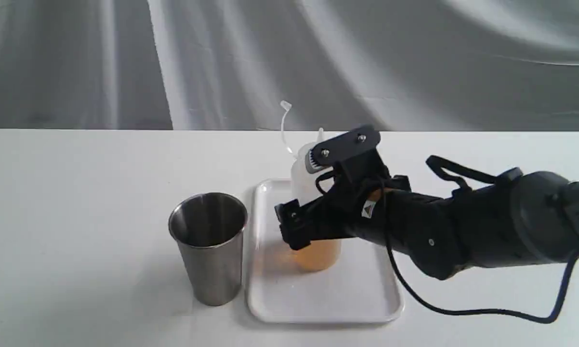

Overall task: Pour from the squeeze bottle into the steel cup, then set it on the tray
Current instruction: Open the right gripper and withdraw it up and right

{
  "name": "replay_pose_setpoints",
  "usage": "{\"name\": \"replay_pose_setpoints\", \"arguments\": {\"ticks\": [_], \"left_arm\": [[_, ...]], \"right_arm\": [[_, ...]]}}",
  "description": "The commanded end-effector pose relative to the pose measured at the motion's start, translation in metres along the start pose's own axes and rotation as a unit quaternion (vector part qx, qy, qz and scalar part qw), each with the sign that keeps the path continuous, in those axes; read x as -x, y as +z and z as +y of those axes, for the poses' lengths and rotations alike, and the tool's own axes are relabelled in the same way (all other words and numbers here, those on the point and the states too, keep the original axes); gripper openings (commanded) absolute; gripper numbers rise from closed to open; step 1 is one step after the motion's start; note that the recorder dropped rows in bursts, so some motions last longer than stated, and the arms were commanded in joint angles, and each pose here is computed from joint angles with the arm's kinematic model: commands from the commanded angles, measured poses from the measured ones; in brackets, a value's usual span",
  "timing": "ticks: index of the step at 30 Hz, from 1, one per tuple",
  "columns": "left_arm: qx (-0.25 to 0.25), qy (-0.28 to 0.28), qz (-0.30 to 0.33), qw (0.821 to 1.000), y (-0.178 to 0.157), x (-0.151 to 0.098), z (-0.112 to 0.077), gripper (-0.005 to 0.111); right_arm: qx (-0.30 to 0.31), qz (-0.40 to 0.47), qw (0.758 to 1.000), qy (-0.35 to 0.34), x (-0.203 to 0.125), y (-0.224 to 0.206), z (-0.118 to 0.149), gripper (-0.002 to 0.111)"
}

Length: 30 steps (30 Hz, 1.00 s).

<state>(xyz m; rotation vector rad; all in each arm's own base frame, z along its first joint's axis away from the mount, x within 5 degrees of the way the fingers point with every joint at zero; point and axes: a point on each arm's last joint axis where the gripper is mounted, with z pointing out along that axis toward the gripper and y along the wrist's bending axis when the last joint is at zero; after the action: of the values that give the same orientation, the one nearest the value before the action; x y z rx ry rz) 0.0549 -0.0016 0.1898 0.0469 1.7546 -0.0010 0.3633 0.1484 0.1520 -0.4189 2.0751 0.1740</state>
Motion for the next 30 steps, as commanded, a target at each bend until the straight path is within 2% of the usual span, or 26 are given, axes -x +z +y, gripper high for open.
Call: {"name": "replay_pose_setpoints", "arguments": {"ticks": [1,9,13,16,18,21,24,26,27,30], "left_arm": [[0.001,-0.004,-0.003,1.000,0.000,-0.001,0.000,0.000],[0.001,-0.002,-0.003,1.000,0.000,-0.001,0.000,0.000],[0.001,-0.002,-0.003,1.000,0.000,-0.001,0.000,0.000],[0.001,-0.002,-0.003,1.000,0.000,-0.001,0.000,0.000],[0.001,-0.002,-0.003,1.000,0.000,-0.001,0.000,0.000],[0.001,-0.004,-0.003,1.000,0.000,-0.001,0.000,0.000],[0.001,-0.004,-0.003,1.000,0.000,-0.001,0.000,0.000],[0.001,-0.004,-0.003,1.000,0.000,-0.001,0.000,0.000],[0.001,-0.004,-0.003,1.000,0.000,-0.001,0.000,0.000],[0.001,-0.004,-0.003,1.000,0.000,-0.001,0.000,0.000]], "right_arm": [[-0.004,-0.053,0.999,-0.012,0.030,-0.023,-0.004,0.104],[-0.012,-0.172,0.985,-0.001,0.099,-0.103,-0.013,0.104],[-0.004,-0.188,0.982,0.000,0.118,-0.152,-0.014,0.103],[0.001,-0.197,0.980,-0.005,0.127,-0.184,-0.014,0.098],[-0.002,-0.222,0.975,-0.018,0.134,-0.205,-0.014,0.089],[-0.007,-0.261,0.965,-0.031,0.142,-0.233,-0.015,0.069],[-0.013,-0.285,0.957,-0.053,0.145,-0.258,-0.016,0.040],[-0.015,-0.281,0.957,-0.065,0.144,-0.267,-0.016,0.026],[-0.016,-0.277,0.958,-0.068,0.143,-0.272,-0.016,0.016],[-0.013,-0.255,0.964,-0.069,0.139,-0.278,-0.016,0.000]]}}
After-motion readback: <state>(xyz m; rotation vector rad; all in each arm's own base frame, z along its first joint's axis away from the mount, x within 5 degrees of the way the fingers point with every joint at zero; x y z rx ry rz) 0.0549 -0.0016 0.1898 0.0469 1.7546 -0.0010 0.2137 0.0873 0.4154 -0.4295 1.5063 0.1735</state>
